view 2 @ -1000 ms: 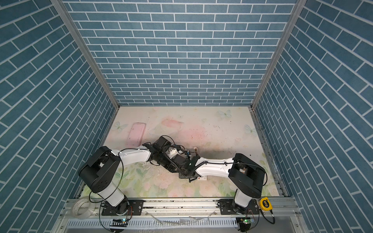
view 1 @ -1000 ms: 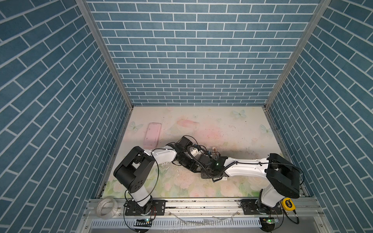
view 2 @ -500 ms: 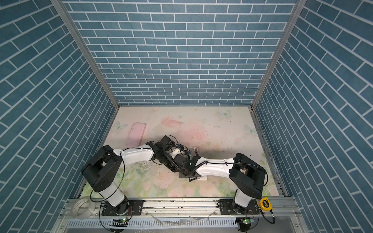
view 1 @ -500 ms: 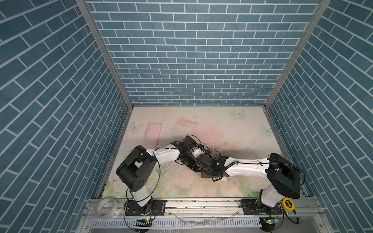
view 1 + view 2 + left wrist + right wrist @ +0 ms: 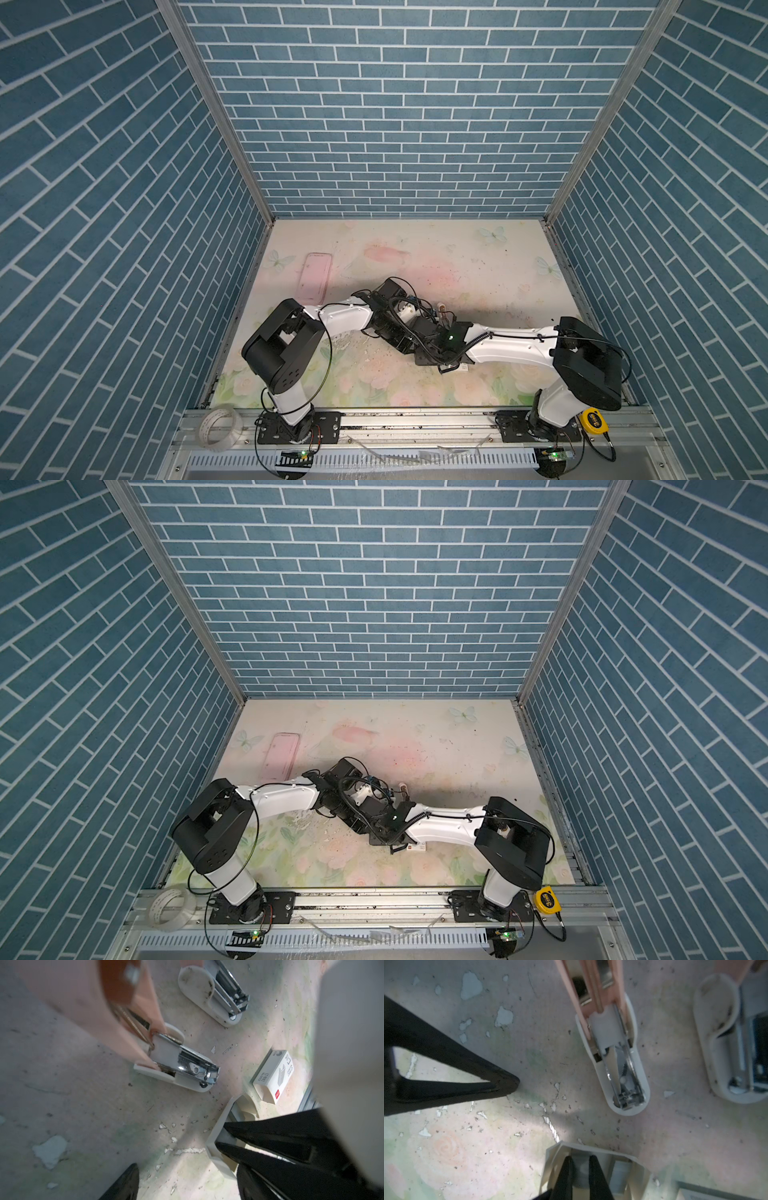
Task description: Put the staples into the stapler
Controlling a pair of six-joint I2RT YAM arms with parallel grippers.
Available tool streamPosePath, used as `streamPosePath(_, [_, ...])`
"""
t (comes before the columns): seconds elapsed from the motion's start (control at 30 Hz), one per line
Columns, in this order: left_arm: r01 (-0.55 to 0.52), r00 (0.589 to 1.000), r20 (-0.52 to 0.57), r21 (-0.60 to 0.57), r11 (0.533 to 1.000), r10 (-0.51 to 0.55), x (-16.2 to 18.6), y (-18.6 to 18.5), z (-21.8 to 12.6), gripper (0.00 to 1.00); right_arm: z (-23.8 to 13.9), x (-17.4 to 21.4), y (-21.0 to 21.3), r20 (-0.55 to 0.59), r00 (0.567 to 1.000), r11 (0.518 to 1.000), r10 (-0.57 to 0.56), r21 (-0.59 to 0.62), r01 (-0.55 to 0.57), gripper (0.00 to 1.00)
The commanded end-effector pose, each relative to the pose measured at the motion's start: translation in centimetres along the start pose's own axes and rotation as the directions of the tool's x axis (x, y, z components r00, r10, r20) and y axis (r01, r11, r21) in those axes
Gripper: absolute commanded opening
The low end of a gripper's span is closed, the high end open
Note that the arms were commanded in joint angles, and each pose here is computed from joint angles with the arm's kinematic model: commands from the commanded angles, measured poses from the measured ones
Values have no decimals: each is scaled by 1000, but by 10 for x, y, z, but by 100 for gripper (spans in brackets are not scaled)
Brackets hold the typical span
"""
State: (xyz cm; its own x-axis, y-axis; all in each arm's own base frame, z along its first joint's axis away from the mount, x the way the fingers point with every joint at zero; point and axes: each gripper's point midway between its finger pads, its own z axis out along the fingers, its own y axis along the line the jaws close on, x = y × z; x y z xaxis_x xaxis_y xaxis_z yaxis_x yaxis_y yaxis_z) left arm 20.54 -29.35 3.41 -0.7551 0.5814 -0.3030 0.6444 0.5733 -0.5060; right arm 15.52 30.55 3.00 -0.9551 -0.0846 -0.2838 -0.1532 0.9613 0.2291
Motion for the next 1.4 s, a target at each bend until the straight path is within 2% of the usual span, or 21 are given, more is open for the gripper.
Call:
streamPosePath(0.0, [53, 990, -122, -100, 994, -65, 33, 26, 17, 76, -4, -3, 3, 20, 1000, 1000, 10, -23, -10, 0])
streamPosePath(0.37, [56, 987, -141, -138, 989, -76, 37, 34, 17, 66, -5, -3, 0, 30, 999, 1000, 13, -19, -12, 0])
streamPosePath(0.6, [46, 990, -129, -136, 990, -63, 34, 31, 13, 73, -6, -4, -3, 46, 999, 1000, 17, -22, -16, 0])
streamPosePath(0.83, [6, 999, -52, -113, 994, -12, 16, 20, -11, 75, -9, -6, -4, 66, 998, 1000, 6, -27, -4, 0])
streamPosePath(1.37, [123, 981, 166, -133, 983, -100, -14, 56, -74, 76, -3, -3, -1, 43, 999, 999, -30, -29, 31, 0])
